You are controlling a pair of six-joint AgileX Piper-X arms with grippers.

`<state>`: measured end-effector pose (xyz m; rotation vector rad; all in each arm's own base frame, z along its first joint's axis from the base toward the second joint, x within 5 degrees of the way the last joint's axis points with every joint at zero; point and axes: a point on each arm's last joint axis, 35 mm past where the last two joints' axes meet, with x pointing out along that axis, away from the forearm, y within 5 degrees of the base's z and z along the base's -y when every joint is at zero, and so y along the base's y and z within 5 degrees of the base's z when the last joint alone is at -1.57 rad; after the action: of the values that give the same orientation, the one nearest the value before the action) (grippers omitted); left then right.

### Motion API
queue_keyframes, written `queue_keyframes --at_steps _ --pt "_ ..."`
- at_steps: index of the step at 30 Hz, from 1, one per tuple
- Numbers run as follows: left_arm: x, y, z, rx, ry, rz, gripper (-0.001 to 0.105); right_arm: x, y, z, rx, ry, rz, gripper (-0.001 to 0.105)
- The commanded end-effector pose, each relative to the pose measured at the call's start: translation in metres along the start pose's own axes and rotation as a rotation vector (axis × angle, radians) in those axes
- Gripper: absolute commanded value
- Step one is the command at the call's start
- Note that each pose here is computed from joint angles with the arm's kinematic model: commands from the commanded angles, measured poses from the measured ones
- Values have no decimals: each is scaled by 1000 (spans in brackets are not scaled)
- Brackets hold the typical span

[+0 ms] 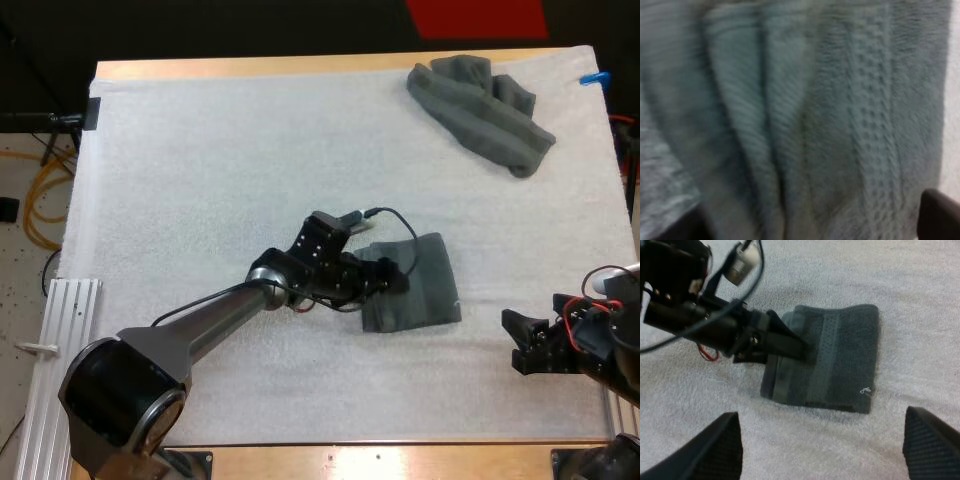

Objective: Pick towel from pile fold and stack

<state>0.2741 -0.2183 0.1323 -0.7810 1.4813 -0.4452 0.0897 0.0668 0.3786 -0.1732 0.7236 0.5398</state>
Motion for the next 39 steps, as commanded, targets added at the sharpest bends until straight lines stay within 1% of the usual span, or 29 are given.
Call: queue_keyframes --at_steps 1,5,6,8,10,11,13,14,15,16,20,23,26,28,29,30,33,34,35,37,38,39 --pt "5 1 -3 -2 5 4 75 -3 -1 1 1 -8 -10 65" --pt "5 0 -1 2 -4 -6 75 -3 -1 0 1 0 -11 65" --pt "5 0 -1 1 -5 -6 72 -3 -1 -1 0 7 -11 65" --pt "5 0 -1 1 -5 -6 63 -3 -1 -2 0 15 -12 65" --pt "5 0 -1 1 -5 -6 46 -3 -1 -2 0 15 -12 65" --pt "5 0 -1 1 -5 -6 41 -3 -1 -2 0 14 -14 65" --pt "5 0 -1 15 -5 -6 19 -3 -1 -2 0 14 -16 65" --pt "5 0 -1 19 -5 -6 15 -3 -1 -2 0 14 -16 65" --pt "5 0 -1 26 -3 -7 5 -3 -1 -2 8 14 -16 65" --pt "5 0 -1 33 3 -11 0 -3 -1 -2 17 14 -16 65" --pt "-3 5 5 57 32 -32 0 -3 -1 -1 19 2 -20 65" --pt "-23 17 15 62 24 10 0 -3 0 -1 21 4 -5 65" --pt "-52 36 29 71 -9 64 0 -3 2 0 16 1 68 65" --pt "-80 55 39 66 -50 123 0 -3 6 4 14 -23 173 65" --pt "-88 59 41 65 -61 138 0 -4 7 4 18 -29 191 65" --pt "-102 69 45 63 -87 178 0 -4 8 7 30 -50 231 65" --pt "-134 90 53 61 -121 306 0 -2 10 14 86 -89 256 65" --pt "-144 97 55 78 -113 362 0 0 10 17 104 -95 258 65" --pt "-150 101 56 85 -114 389 0 2 10 18 109 -96 258 65" --pt "-171 116 59 93 -111 508 0 6 11 21 111 -91 269 65" --pt "-174 118 60 103 -106 529 0 8 12 22 111 -83 273 65" --pt "-183 125 62 105 -110 576 0 13 12 23 112 -68 274 65"
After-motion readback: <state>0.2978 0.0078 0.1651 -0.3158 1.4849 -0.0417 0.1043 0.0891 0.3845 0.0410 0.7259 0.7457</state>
